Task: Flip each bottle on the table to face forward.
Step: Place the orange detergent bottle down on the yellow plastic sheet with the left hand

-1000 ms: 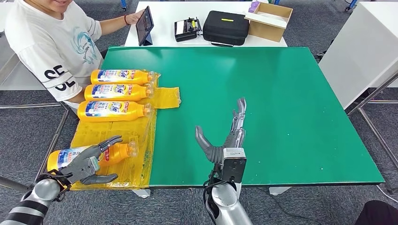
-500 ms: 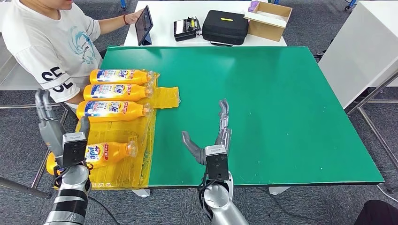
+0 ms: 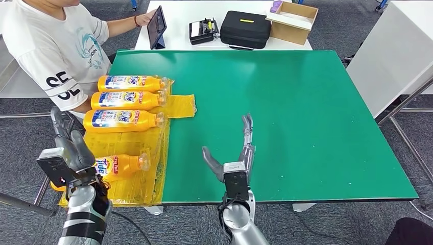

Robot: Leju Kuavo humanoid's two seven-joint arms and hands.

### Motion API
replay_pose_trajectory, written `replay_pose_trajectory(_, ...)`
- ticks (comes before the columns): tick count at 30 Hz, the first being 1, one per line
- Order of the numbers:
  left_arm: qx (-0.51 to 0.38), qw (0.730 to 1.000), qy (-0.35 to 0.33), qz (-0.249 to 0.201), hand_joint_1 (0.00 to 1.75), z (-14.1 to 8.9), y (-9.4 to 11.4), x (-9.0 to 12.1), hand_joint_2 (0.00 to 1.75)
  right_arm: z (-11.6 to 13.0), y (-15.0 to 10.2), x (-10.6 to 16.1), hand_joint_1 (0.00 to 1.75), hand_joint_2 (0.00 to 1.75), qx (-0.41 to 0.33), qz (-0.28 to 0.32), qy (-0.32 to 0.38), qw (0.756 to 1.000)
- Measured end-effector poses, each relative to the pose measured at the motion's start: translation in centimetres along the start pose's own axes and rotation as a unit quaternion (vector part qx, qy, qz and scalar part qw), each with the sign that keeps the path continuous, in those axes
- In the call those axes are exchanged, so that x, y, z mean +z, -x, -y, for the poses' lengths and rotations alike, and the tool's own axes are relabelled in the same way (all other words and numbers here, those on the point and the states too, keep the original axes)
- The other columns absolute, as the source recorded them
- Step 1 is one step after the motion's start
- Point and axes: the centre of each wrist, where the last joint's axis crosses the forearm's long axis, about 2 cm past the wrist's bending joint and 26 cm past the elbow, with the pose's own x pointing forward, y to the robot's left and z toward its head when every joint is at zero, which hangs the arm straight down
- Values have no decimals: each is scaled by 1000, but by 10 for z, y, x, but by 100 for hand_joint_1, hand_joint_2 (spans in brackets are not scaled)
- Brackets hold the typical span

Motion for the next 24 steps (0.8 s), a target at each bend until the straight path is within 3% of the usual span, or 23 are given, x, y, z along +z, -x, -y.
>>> replay_pose_trajectory(7,14,998,45,-34,0,3,-8,55,0,28,3,17,0,175,23,-23,61,998)
replay_pose_trajectory(11,12,998,55,-31,0,5,-12,65,175,34,4,21,0,175,29,-28,72,997)
replay_pose_trajectory(14,5,997,76,-21,0,7,-16,75,175,37,5,24,0,175,30,-32,77,996)
replay_pose_trajectory(20,14,996,89,-25,0,21,-31,121,175,40,9,38,0,175,32,-51,78,995)
replay_pose_trajectory(24,26,995,89,-31,0,30,-42,140,175,39,11,46,0,175,34,-64,73,995)
